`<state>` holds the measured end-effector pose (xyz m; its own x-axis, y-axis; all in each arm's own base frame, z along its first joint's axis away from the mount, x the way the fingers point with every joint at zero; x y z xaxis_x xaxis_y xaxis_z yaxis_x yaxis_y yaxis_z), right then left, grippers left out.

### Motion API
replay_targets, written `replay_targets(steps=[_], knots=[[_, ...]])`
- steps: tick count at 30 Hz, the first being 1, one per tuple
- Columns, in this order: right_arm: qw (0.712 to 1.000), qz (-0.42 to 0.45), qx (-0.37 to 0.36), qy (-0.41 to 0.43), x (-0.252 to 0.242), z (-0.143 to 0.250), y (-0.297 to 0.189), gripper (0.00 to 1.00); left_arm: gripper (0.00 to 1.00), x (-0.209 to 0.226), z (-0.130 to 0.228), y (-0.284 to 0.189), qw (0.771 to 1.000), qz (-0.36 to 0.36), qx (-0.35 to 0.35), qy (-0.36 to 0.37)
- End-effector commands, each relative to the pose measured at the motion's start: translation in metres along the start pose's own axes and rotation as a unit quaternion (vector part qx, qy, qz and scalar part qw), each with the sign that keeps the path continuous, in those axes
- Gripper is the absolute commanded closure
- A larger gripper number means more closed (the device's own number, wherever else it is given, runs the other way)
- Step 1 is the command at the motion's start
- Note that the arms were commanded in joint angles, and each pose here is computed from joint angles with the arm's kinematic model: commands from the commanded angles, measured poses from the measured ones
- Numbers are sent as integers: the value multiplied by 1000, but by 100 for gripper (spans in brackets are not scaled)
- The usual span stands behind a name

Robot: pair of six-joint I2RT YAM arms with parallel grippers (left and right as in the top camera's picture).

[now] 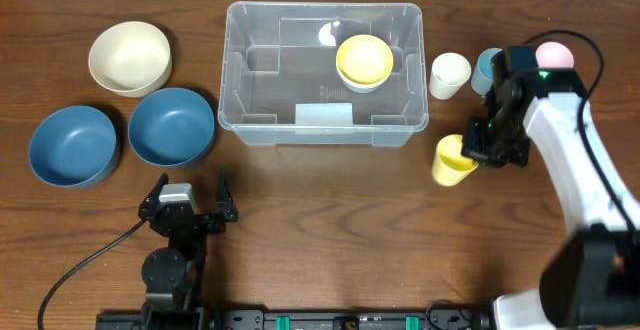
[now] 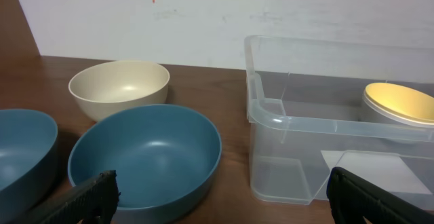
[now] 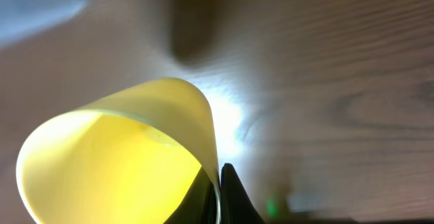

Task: Pack container
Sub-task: 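Grasp a yellow cup with the right gripper and lift it, then carry the yellow cup into the bin and set it down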

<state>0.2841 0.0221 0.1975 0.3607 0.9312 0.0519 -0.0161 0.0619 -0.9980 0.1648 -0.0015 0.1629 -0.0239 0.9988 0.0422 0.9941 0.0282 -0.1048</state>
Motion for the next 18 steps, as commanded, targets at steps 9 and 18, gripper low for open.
replay_targets(steps=[9, 18], knots=[[979, -59, -49, -189, 77, 83, -42, 99, 2, 1, 14, 1, 1000, -5, 25, 9], [961, -139, -157, -183, 115, 50, -104, 99, 2, 1, 14, 1, 1000, -5, 26, 9]])
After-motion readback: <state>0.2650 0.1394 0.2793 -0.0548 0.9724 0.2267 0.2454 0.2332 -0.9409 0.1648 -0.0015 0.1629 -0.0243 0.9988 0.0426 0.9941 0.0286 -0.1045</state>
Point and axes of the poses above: each gripper's point midway between its finger pads, its own y axis out along the fingers, its own x axis along the line the jaws close on, z = x × y, the point moved 8 cm from there along -y, back along the fingers, and after that the axes turned 7 degrees about y, right-handed, at the moved point
